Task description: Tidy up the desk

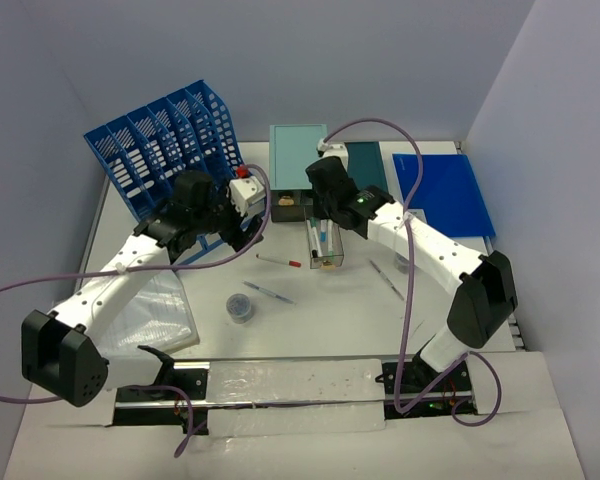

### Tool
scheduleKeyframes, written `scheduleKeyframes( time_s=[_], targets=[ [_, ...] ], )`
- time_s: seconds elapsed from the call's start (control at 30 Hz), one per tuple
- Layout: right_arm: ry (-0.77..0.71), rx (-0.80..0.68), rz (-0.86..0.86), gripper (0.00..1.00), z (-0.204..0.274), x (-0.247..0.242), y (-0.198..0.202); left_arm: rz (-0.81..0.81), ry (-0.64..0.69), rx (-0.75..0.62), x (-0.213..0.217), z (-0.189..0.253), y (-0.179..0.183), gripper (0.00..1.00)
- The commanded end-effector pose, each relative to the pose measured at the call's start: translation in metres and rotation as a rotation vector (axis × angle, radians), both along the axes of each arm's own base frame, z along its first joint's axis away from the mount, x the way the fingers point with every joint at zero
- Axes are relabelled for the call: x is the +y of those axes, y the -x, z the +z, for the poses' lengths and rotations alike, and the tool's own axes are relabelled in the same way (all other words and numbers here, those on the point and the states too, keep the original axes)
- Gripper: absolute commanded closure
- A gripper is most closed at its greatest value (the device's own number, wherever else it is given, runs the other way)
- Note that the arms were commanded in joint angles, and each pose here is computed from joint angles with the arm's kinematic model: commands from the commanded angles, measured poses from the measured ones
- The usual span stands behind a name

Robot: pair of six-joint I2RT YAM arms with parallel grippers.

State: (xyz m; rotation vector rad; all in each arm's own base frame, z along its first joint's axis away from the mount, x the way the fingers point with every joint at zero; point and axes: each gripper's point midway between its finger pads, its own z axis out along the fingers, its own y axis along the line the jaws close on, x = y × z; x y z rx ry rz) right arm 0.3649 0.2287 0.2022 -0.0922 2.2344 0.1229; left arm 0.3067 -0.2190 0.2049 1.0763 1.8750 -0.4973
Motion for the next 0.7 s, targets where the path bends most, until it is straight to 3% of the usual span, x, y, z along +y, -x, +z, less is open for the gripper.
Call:
scheduleKeyframes(
  time_s=[0.0, 0.1, 0.17, 0.4, 0.67],
  targets=[
    [0.026, 0.031, 0.002, 0.75, -0.009, -0.007, 0.006, 0.005, -0.059, -0.006, 0.005, -0.016, -0.010, 0.10],
    [0.036, 0.040, 0.007, 0.36, -0.010, -0.008, 0.009, -0.012, -0.117, 0.052, 0.005, -0.042, -0.013, 0.12],
    [0.041, 0.030, 0.006, 0.26, -0.006, -0.010, 0.008, -0.023, -0.136, 0.075, 0.003, -0.053, -0.016, 0.14],
    [0.005, -0.012, 0.017, 0.23, 0.011, -0.013, 0.014, -0.117, -0.147, 0.156, -0.015, -0.088, -0.025, 0.18],
    [-0.031, -0.045, 0.019, 0.23, 0.011, -0.024, 0.029, -0.302, -0.195, 0.146, -0.030, -0.119, -0.030, 0.22]
  ],
)
